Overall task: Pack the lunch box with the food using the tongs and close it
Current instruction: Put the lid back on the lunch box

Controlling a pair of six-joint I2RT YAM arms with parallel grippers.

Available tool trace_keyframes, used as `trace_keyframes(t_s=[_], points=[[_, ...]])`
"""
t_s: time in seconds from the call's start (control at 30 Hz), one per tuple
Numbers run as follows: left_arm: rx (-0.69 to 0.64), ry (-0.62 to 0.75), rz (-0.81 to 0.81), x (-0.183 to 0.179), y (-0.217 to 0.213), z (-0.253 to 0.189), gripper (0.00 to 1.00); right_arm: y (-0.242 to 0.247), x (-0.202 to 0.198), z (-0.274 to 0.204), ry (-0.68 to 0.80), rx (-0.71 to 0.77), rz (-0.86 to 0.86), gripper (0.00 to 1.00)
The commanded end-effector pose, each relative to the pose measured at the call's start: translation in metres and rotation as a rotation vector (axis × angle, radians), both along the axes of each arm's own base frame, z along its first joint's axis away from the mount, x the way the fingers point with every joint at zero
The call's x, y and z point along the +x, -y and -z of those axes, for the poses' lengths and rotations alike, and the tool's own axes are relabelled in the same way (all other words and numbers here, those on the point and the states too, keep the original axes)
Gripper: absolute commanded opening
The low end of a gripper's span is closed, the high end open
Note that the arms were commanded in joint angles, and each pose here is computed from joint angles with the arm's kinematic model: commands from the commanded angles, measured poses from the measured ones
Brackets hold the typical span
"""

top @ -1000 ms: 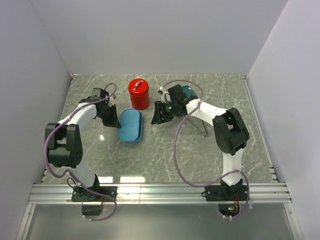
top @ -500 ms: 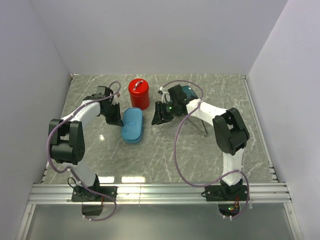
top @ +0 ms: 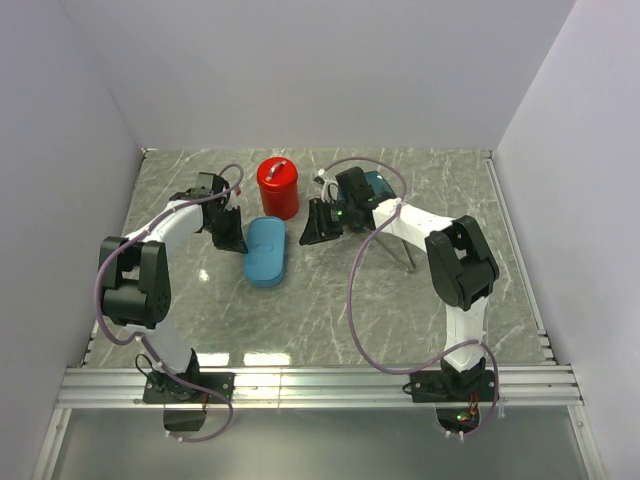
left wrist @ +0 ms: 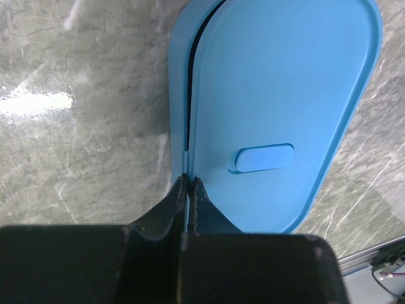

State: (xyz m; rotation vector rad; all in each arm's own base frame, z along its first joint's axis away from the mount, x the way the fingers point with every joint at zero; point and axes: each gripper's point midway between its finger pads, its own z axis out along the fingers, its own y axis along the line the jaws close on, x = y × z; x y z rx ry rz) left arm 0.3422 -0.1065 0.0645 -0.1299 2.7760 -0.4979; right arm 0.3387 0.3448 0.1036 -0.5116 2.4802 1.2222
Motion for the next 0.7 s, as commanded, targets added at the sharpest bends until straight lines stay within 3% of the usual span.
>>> trace_keyframes(t_s=[0.0, 0.27, 0.67], points=[[0.026, 0.006, -0.010, 0.001, -0.002, 0.004, 0.00, -0.015, 0.008, -0.037, 0.112, 0.110, -0.015, 0.40], [0.038, -0.005, -0.004, 0.001, -0.002, 0.007, 0.00, -0.049, 0.009, -0.047, 0.185, 0.177, -0.020, 0.36], [0.035, -0.011, -0.016, -0.005, -0.002, 0.005, 0.00, -0.079, 0.018, -0.013, 0.170, 0.138, -0.002, 0.33]])
